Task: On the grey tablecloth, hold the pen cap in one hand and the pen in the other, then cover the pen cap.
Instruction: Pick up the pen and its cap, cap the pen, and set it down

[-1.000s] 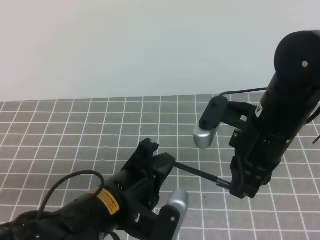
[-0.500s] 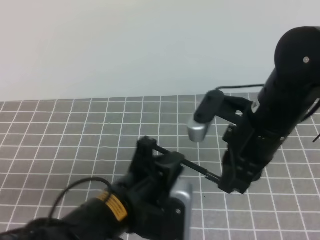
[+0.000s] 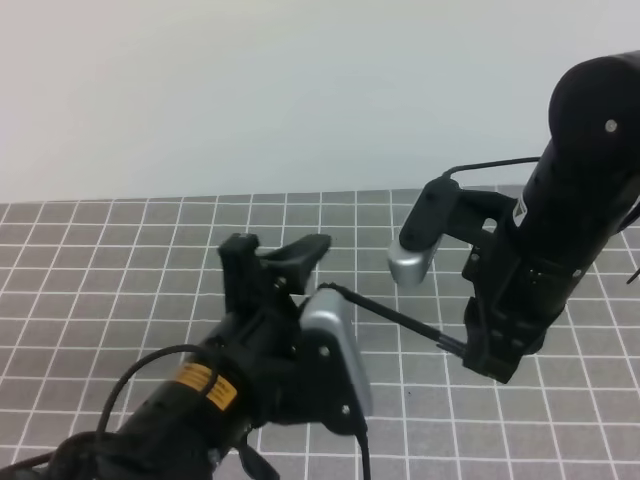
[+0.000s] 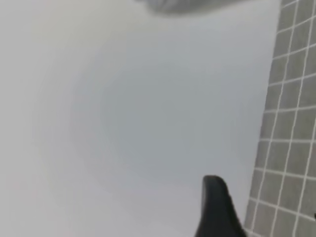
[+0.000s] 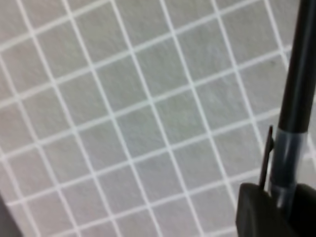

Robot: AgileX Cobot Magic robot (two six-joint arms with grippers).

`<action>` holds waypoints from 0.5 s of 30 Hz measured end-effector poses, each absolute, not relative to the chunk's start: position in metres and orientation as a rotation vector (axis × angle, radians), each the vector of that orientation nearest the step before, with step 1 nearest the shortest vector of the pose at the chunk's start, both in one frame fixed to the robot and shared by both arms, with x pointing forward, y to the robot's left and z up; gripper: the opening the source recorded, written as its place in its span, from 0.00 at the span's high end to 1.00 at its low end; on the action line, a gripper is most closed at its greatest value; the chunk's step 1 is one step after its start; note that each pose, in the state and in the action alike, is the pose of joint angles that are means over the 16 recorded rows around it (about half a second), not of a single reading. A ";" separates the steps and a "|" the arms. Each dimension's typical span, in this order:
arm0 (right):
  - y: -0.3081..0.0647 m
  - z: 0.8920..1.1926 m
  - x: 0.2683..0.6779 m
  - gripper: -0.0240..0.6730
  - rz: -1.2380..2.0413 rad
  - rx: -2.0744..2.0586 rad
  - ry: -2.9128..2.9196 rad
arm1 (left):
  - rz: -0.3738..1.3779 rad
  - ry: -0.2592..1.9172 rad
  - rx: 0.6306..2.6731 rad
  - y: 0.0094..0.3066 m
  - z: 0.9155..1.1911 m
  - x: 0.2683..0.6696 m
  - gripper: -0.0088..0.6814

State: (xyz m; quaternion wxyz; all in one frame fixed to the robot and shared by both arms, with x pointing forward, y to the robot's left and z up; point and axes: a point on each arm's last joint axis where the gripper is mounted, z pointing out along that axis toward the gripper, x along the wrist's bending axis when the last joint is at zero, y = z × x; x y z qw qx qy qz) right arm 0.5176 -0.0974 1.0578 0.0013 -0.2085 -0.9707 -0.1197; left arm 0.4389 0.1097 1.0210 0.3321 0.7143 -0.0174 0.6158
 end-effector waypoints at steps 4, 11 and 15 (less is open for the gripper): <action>-0.102 1.057 0.520 0.84 -0.317 -0.657 -3.095 | 1.629 0.074 1.860 0.116 1.022 0.442 0.59; -0.109 1.054 0.530 0.84 -0.200 -0.590 -3.231 | 1.603 0.344 1.862 0.128 1.019 0.446 0.85; -0.111 1.047 0.538 0.84 -0.119 -0.488 -3.302 | 1.574 0.498 1.853 0.134 1.017 0.448 0.96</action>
